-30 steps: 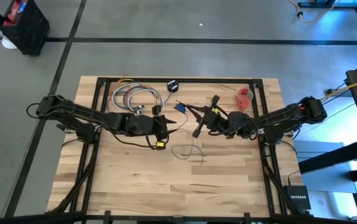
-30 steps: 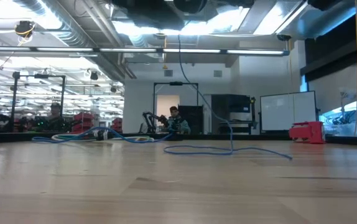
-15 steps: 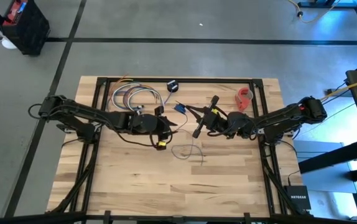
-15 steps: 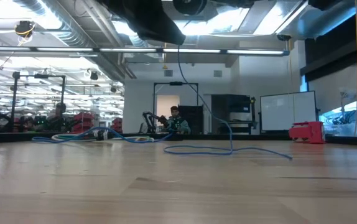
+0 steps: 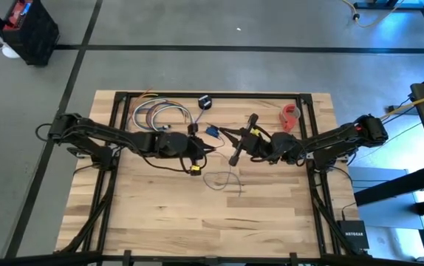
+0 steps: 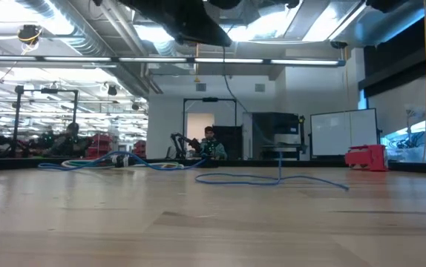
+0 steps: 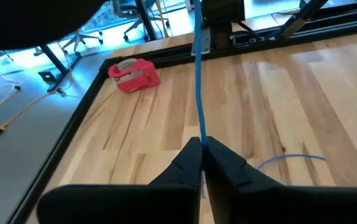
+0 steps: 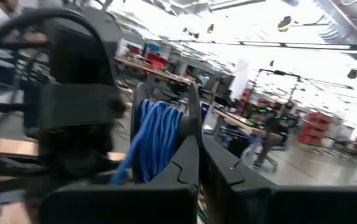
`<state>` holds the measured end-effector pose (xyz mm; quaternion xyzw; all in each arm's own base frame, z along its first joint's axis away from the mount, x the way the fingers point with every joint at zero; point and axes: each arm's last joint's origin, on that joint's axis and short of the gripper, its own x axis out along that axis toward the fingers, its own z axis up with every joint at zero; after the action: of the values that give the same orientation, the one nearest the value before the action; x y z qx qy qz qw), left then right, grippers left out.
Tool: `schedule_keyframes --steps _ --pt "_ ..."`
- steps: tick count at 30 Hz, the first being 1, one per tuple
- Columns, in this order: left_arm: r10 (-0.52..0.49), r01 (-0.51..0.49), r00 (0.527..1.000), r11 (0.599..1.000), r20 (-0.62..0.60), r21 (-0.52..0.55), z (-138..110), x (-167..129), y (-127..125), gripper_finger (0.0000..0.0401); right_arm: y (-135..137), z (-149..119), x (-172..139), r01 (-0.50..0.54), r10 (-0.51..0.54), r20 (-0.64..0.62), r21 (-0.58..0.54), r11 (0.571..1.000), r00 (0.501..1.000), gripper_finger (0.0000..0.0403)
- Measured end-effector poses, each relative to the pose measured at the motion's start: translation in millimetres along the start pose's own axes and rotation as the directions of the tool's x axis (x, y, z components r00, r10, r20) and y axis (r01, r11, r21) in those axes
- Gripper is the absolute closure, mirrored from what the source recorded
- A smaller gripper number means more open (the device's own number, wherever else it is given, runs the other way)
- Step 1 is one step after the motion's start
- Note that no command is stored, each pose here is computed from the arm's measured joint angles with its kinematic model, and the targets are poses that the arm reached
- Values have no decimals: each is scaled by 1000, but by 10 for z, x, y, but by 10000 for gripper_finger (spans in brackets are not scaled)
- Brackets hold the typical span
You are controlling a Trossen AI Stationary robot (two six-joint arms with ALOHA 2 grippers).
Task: Coil cords
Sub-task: Coil the blue wire onto the black spool
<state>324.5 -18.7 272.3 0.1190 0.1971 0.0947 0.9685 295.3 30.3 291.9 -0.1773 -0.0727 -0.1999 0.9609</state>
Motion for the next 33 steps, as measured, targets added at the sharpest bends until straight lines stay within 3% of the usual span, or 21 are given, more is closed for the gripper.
schedule_keyframes --steps 7,12,18,23,27,33 --pt "122 -122 987 993 -103 3 -100 21 105 397 40 22 -19 -56 56 26 23 998 998 398" --pt "226 -226 957 974 -181 23 -120 -121 170 399 109 94 -108 -34 35 8 -47 998 999 398" --pt "266 -264 953 964 -146 29 -19 -311 253 398 163 87 -163 -56 49 -52 -132 990 997 399" --pt "280 -283 958 958 -62 -44 136 -597 367 398 174 27 -163 -74 51 -111 -213 974 993 400" --pt "265 -263 964 959 8 -103 232 -800 435 397 179 12 -161 -86 56 -126 -250 964 991 400" --pt "98 -73 988 978 122 -195 327 -884 422 396 61 -105 -82 -58 3 -193 -278 959 981 400"
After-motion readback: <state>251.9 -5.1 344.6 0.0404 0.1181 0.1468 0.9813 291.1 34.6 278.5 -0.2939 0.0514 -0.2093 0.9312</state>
